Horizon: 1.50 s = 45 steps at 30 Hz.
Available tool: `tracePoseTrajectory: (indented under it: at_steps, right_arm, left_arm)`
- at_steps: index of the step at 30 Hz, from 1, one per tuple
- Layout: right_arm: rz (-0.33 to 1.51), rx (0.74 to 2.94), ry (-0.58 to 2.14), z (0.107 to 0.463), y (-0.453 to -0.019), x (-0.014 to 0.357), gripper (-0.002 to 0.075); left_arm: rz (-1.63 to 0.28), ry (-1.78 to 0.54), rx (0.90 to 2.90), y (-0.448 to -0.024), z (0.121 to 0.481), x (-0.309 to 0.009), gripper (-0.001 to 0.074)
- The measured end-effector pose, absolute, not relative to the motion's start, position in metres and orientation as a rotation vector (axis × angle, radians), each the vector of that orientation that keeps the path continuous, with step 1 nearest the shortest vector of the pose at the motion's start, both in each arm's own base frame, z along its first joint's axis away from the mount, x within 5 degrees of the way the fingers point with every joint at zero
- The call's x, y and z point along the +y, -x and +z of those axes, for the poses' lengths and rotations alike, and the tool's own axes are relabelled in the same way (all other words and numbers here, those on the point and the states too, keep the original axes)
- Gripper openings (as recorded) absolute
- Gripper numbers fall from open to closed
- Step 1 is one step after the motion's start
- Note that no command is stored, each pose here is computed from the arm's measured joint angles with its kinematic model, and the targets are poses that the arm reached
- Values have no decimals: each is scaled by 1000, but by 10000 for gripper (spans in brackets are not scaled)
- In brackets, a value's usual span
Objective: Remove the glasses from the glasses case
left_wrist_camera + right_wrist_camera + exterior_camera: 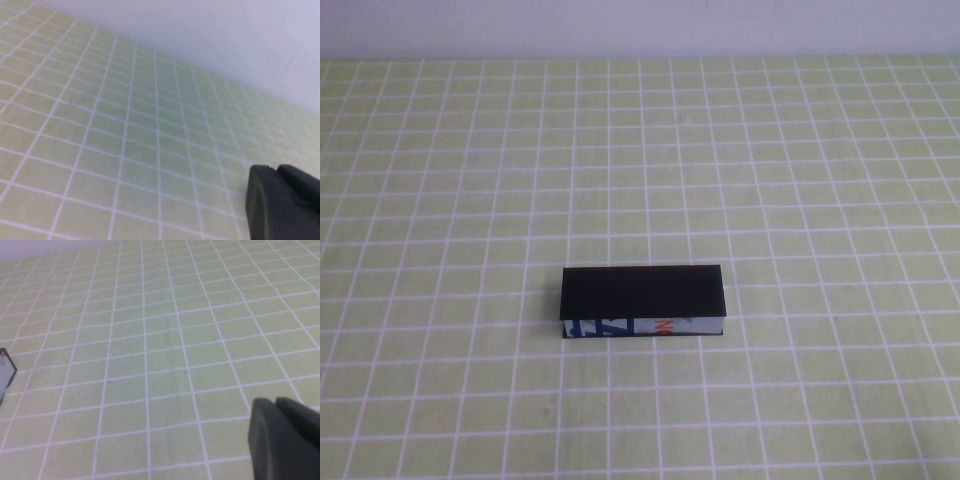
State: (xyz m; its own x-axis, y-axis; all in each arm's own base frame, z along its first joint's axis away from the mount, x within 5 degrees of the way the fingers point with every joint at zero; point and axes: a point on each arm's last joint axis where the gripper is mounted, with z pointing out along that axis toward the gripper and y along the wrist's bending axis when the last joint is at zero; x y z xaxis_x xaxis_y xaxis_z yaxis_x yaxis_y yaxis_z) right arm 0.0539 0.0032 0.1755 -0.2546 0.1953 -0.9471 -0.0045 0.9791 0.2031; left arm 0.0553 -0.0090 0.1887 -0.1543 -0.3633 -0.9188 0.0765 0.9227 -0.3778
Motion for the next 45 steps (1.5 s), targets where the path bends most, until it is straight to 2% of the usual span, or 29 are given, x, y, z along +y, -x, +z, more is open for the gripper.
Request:
tracePoseTrajectory:
  at_steps: [6, 9, 12, 19, 26, 32, 37, 45]
  right_arm:
    - [190, 1821, -140, 175, -54, 3, -18]
    - [190, 1821, -140, 175, -54, 3, -18]
    - [190, 1821, -140, 175, -54, 3, -18]
    - [190, 1821, -140, 175, -54, 3, -18]
    - [190, 1821, -140, 175, -54, 3, -18]
    - [190, 1821, -140, 175, -54, 3, -18]
    - [190, 1821, -140, 175, -54, 3, -18]
    - [190, 1821, -140, 175, -54, 3, -18]
  left_arm:
    - [-586, 397, 1585, -56, 196, -9, -4]
    - [-628, 425, 1680, -58, 196, -13, -4]
    - [-633, 405, 1838, -65, 211, -19, -4]
    - [-497, 61, 2197, -114, 263, -34, -4]
    - [-533, -237, 2463, -189, 288, -50, -4]
    - [-727, -411, 2453, -266, 281, -70, -4]
    - [-884, -461, 2415, -320, 255, -84, -4]
    - [-949, -540, 2433, -364, 206, -117, -4]
